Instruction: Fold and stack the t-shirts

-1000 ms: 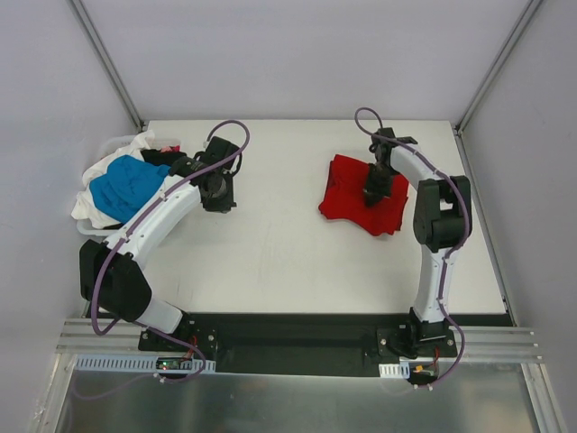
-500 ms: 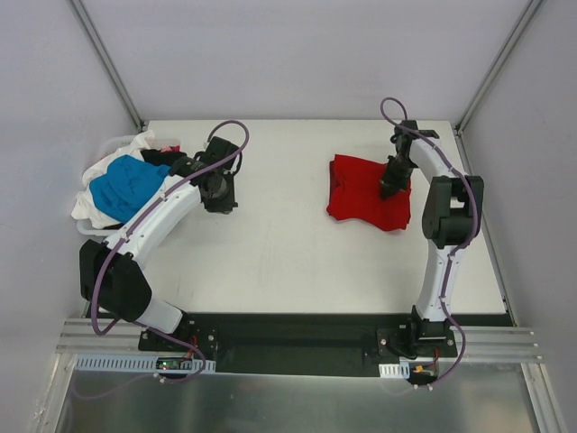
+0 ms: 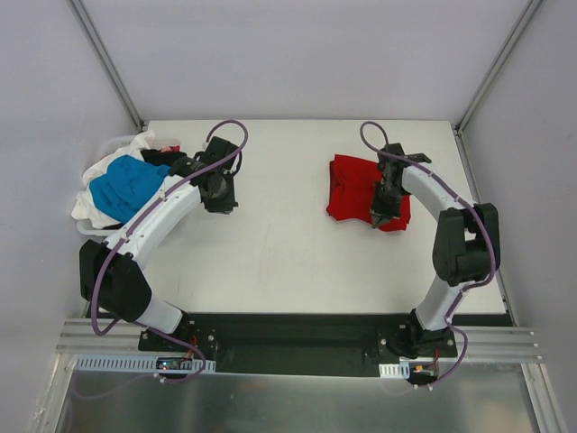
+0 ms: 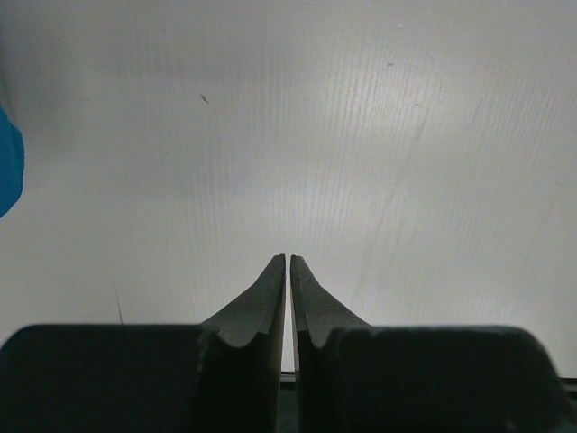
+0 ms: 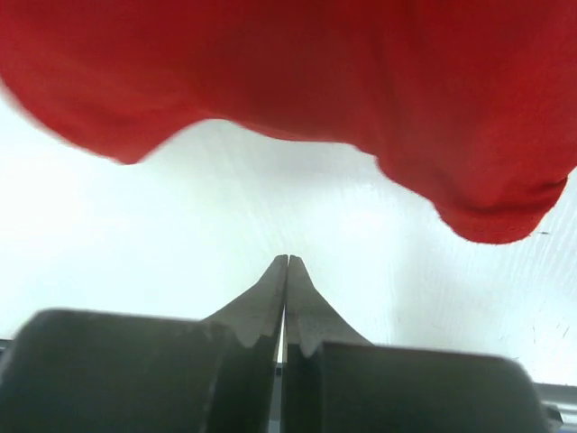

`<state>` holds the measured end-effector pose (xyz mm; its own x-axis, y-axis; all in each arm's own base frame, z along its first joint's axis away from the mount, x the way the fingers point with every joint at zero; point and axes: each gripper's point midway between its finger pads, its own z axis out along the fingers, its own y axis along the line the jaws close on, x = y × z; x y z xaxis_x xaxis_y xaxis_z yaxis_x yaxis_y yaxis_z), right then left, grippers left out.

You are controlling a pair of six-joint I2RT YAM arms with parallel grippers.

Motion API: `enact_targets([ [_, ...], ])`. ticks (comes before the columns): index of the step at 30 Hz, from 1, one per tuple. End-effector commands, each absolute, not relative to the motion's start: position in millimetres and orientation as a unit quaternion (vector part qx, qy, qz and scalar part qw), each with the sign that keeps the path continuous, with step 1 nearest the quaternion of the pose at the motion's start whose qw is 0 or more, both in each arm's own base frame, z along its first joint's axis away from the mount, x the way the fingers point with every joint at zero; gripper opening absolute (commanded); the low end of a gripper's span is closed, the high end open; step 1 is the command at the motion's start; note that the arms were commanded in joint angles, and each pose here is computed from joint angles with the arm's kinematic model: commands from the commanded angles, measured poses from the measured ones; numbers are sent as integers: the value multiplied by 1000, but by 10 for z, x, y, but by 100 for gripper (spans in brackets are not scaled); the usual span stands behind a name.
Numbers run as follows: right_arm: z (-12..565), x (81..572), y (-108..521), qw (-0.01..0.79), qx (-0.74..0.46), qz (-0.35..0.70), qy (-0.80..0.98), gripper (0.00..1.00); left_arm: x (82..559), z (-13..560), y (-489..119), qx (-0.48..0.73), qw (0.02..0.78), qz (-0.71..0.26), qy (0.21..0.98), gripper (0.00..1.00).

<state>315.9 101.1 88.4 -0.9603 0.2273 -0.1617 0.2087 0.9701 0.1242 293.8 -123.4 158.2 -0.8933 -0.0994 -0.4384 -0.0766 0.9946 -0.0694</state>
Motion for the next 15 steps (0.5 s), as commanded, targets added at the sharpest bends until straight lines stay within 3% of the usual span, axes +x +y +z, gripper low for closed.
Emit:
enact_targets([
  [1, 596, 3095, 833, 48, 136, 29, 989, 1, 2951, 1666, -1212, -50, 235, -25, 970, 6],
  [15, 527, 3203, 477, 30, 208, 22, 978, 1, 2887, 1699, -1037, -41, 248, 8, 968, 8],
])
